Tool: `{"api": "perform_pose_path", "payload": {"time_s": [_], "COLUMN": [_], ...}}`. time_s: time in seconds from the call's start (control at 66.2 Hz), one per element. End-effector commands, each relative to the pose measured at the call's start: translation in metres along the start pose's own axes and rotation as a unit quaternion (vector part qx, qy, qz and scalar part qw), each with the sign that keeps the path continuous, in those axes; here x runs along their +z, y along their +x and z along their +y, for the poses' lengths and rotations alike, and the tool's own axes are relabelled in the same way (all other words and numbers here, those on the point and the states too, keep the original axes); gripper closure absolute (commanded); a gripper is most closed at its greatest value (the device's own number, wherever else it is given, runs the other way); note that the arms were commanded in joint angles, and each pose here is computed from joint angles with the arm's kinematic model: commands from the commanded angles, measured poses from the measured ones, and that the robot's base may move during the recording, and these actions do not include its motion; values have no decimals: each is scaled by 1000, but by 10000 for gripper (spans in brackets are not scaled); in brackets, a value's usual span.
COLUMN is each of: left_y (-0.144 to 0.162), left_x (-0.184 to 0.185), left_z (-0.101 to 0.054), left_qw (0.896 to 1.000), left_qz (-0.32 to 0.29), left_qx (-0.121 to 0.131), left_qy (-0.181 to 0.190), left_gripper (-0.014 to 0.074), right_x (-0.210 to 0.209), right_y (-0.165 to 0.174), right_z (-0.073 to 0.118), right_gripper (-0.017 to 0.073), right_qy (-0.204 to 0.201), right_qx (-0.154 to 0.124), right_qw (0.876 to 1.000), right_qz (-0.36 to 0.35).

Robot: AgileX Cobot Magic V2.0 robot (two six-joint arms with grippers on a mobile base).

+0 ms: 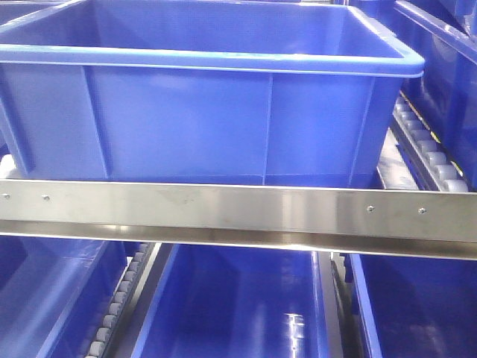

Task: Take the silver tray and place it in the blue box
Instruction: 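Open both grippers and raise them out of the blue bin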

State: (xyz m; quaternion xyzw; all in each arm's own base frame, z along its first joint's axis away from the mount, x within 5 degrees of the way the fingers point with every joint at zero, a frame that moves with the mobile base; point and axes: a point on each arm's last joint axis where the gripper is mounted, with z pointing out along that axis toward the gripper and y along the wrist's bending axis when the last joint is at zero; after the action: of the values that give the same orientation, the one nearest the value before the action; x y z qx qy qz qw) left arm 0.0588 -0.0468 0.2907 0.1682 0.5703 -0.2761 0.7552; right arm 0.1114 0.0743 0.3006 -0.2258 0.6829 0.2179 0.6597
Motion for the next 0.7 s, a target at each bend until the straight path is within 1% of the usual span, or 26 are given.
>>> {"api": "perform_pose_path", "payload": {"time_s": [0.0, 0.015, 0.045, 0.091, 0.106, 0.121, 0.136, 0.227, 0.242, 0.332, 0.363, 0.423, 0.529, 0.605, 0.68], "left_y": [-13, -13, -13, -13, -13, -13, -13, -13, -13, -13, -13, -13, -13, -13, -13], "left_x": [2, 2, 2, 2, 2, 2, 2, 2, 2, 2, 2, 2, 2, 2, 2], "left_z": [-5, -5, -5, -5, -5, -5, -5, -5, -5, -5, -5, -5, -5, -5, -5], "left_qw": [999, 999, 999, 999, 999, 999, 999, 999, 999, 999, 999, 999, 999, 999, 999], "left_qz": [-35, -35, -35, -35, -35, -35, -35, -35, -35, -35, -35, -35, -35, -35, -35], "left_qx": [-7, -7, -7, -7, -7, -7, -7, -7, -7, -7, -7, -7, -7, -7, -7], "left_qy": [26, 26, 26, 26, 26, 26, 26, 26, 26, 26, 26, 26, 26, 26, 26], "left_gripper": [687, 687, 687, 687, 687, 687, 687, 687, 687, 687, 687, 687, 687, 687, 687], "right_x": [-5, -7, -11, -18, -22, -24, -27, -40, -42, -54, -57, -65, -76, -83, -86], "right_y": [-12, -12, -12, -10, -10, -9, -7, 6, 8, 23, 28, 39, 62, 73, 80], "right_z": [-2, -3, -4, -5, -6, -7, -8, -13, -14, -17, -18, -19, -20, -20, -19], "right_gripper": [511, 511, 511, 511, 511, 511, 511, 511, 511, 511, 511, 511, 511, 511, 511], "right_qy": [14, 19, 28, 44, 51, 57, 65, 104, 110, 146, 158, 184, 226, 248, 259], "right_qx": [10, 9, -5, -33, -32, -44, -38, -26, -27, -58, -55, -37, -25, -30, -35], "right_qw": [1000, 1000, 999, 998, 998, 997, 997, 994, 993, 987, 984, 978, 966, 958, 953], "right_qz": [-21, -23, -24, -29, -31, -30, -31, -28, -26, -43, -55, -89, -122, -137, -151]}}
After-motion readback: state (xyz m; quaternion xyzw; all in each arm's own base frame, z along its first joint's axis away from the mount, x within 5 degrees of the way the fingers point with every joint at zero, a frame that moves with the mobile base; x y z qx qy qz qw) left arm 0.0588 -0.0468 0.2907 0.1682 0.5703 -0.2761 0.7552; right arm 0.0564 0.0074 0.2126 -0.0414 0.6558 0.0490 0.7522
